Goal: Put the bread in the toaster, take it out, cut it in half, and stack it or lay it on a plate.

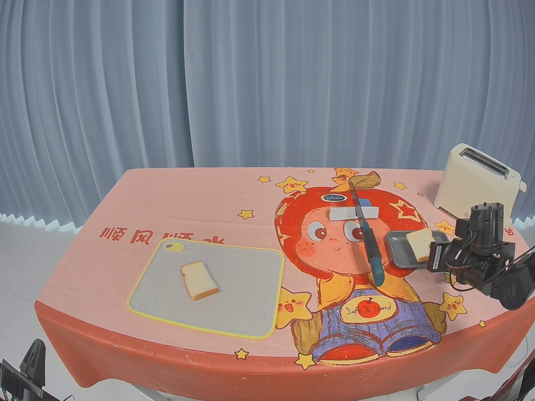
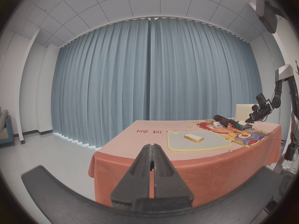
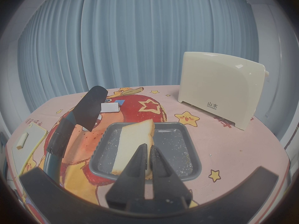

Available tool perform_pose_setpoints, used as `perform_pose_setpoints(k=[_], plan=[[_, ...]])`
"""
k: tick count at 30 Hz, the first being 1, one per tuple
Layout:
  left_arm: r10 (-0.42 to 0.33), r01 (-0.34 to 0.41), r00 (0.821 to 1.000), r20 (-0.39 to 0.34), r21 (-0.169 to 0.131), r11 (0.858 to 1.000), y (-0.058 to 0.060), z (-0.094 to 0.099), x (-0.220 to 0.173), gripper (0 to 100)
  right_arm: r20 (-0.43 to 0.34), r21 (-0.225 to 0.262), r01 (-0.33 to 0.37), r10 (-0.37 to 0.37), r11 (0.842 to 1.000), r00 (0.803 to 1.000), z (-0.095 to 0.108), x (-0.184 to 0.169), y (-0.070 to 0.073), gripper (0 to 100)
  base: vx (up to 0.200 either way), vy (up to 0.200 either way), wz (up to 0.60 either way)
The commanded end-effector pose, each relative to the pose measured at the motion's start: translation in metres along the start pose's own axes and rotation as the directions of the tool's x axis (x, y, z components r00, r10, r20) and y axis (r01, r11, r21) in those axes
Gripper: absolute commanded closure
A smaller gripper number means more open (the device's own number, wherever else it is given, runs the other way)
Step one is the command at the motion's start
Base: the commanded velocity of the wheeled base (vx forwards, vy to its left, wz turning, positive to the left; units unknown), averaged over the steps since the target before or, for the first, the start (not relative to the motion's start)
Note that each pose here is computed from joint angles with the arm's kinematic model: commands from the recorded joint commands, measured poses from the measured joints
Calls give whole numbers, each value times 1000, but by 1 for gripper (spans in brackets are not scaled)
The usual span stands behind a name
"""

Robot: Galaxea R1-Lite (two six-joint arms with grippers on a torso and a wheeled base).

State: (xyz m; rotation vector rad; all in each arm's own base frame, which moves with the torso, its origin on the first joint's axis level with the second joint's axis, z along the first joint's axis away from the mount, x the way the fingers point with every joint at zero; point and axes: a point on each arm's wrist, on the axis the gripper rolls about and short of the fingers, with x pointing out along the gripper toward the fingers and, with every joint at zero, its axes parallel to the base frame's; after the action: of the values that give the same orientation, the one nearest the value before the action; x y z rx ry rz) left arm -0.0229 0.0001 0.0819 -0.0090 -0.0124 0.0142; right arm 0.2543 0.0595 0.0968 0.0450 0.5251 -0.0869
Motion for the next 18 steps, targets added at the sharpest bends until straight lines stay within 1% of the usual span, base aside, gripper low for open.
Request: perform_pose_setpoints(k=[1,4,18], plan=[[1,-1,1000,-2,0,1000,0,-5,0,100,0,3,4,-4,1000,1000,1,2,0,100,0,0,0],[1,-1,1000,-2,0,1000,0,-5,0,100,-8,5,21,-21,1000,1000,0,5,-3,100,0,0,0],[1,-1,1000,0,0,1000,0,-5,0,100,-12,3,22,-22,1000,1000,-1,6,-3,100,0,0,0]])
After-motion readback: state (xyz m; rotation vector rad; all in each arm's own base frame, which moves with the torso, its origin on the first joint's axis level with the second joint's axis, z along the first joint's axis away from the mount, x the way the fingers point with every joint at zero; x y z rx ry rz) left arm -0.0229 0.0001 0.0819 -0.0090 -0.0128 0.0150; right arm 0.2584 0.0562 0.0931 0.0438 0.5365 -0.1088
